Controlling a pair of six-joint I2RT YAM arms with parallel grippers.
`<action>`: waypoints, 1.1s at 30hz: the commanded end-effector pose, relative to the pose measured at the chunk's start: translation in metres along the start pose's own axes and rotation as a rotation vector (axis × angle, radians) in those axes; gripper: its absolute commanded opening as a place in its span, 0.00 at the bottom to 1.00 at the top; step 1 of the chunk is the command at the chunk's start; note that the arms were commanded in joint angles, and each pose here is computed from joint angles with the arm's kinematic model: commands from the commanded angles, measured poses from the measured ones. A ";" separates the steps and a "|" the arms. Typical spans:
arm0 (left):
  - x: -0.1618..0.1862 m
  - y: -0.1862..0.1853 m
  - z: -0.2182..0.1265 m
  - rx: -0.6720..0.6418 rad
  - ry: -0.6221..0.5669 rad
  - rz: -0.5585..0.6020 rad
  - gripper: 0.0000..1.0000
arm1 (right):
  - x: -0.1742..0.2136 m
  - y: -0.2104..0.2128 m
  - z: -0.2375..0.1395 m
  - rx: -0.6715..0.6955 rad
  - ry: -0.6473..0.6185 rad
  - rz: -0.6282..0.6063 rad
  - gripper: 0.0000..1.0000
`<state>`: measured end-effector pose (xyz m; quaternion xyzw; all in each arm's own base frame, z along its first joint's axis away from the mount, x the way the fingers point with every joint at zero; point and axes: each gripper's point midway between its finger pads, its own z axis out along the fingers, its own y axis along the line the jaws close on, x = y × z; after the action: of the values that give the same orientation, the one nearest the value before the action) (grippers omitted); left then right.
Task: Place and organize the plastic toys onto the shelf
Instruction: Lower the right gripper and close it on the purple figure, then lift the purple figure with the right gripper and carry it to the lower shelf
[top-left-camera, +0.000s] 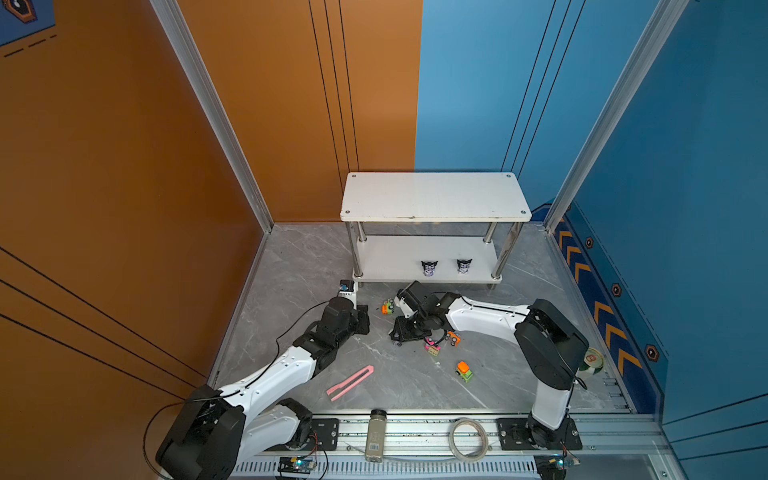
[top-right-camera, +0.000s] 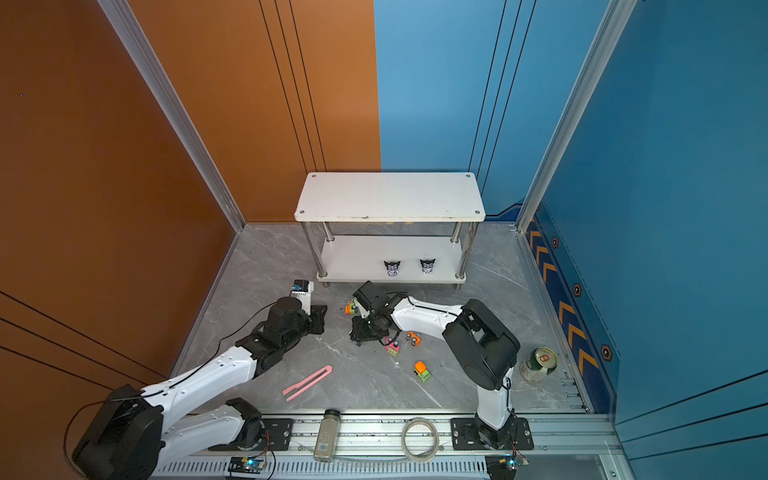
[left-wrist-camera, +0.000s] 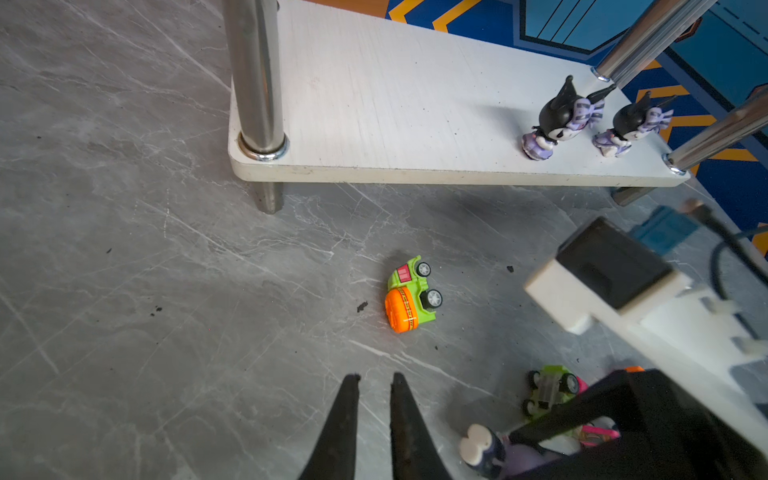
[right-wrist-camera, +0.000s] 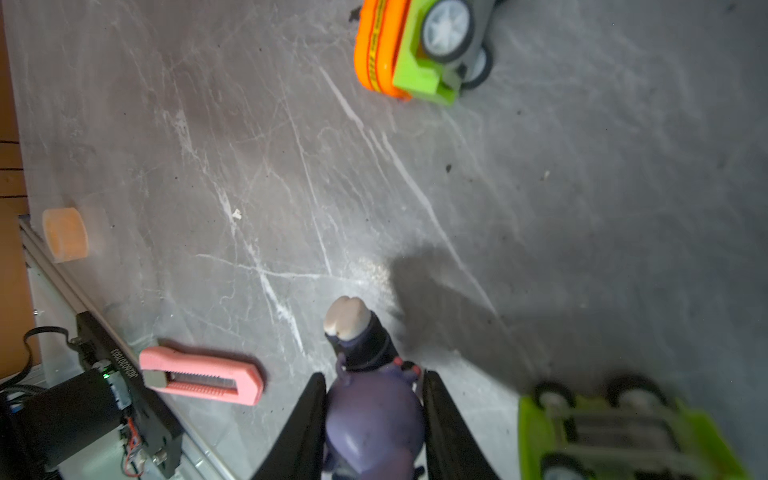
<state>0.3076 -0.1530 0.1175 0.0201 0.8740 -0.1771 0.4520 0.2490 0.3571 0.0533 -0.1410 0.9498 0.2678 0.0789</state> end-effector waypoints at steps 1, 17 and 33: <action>0.004 0.000 0.004 0.017 0.010 -0.015 0.17 | 0.015 0.005 -0.010 -0.009 0.050 0.056 0.15; 0.004 0.002 0.000 0.011 0.012 -0.018 0.27 | 0.015 0.004 0.005 -0.006 0.075 0.065 0.53; 0.005 -0.003 0.009 0.028 0.039 -0.026 0.27 | 0.027 0.019 -0.031 0.282 -0.035 -0.484 0.66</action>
<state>0.3081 -0.1572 0.1089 0.0214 0.8790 -0.1864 0.4383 0.2114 0.3616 0.0762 -0.2848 0.9327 0.1737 0.1373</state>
